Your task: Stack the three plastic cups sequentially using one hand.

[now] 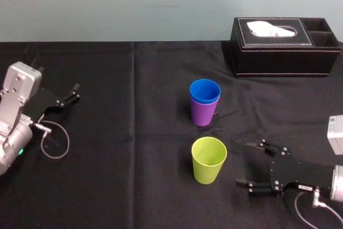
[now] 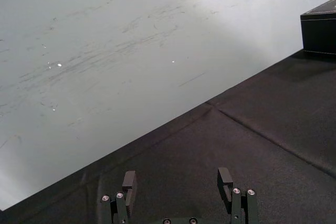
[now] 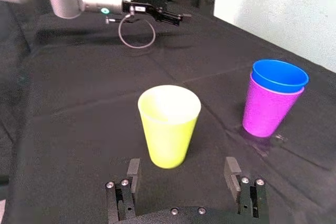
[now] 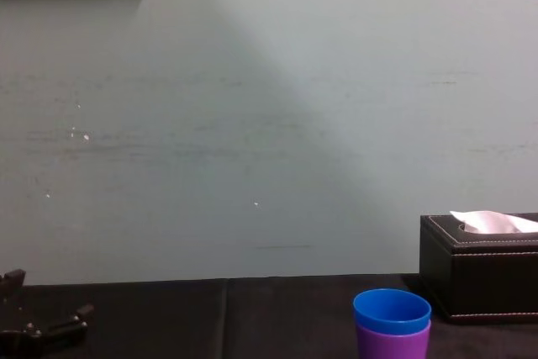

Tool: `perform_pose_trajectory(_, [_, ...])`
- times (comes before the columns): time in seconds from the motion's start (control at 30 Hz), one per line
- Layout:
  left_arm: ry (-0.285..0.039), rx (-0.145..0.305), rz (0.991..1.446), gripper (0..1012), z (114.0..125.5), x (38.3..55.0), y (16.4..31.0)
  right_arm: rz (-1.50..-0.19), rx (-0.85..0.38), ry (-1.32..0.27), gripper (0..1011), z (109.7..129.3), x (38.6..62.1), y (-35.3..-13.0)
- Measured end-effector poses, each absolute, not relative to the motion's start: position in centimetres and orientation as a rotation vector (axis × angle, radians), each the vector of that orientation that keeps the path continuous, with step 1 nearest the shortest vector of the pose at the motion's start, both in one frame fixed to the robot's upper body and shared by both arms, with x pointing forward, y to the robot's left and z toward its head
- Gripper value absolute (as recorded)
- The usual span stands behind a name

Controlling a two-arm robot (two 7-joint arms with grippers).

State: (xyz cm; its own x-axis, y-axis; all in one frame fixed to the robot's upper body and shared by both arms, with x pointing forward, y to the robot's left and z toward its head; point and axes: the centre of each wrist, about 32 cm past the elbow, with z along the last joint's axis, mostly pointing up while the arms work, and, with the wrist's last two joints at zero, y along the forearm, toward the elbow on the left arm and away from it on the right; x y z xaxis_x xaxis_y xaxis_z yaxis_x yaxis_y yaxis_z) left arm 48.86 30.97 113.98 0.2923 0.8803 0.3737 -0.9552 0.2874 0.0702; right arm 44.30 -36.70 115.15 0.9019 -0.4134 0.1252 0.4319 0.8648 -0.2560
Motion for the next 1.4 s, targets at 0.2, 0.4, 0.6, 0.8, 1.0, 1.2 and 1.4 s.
perform_pose_trajectory(0.2, [-0.285,0.304,1.248,1011,114.0,48.9,31.0,-0.407,-0.254,-0.055,1002,115.0,45.2,-36.2])
perform_pose_trajectory(0.4, [-0.285,0.304,1.248,1011,114.0,48.9,31.0,-0.377,-0.207,-0.028,1002,114.8,46.2,-35.9])
perform_pose_trajectory(0.6, [-0.285,0.305,1.248,1011,114.0,48.9,31.0,-0.357,-0.179,-0.004,1002,114.4,47.0,-35.5])
perform_pose_trajectory(0.8, [-0.285,0.304,1.248,1011,114.0,48.9,31.0,-0.346,-0.178,0.004,1000,114.2,47.4,-35.1])
perform_pose_trajectory(1.0, [-0.285,0.304,1.248,1011,114.0,48.9,31.0,-0.337,-0.183,0.012,1002,113.9,47.6,-34.9])
perform_pose_trajectory(1.2, [-0.285,0.304,1.248,1011,114.0,48.9,31.0,-0.324,-0.182,0.017,1002,113.7,48.0,-34.5])
perform_pose_trajectory(1.4, [-0.285,0.304,1.248,1012,114.0,48.9,31.0,-0.304,-0.18,0.024,1002,113.5,48.7,-34.0])
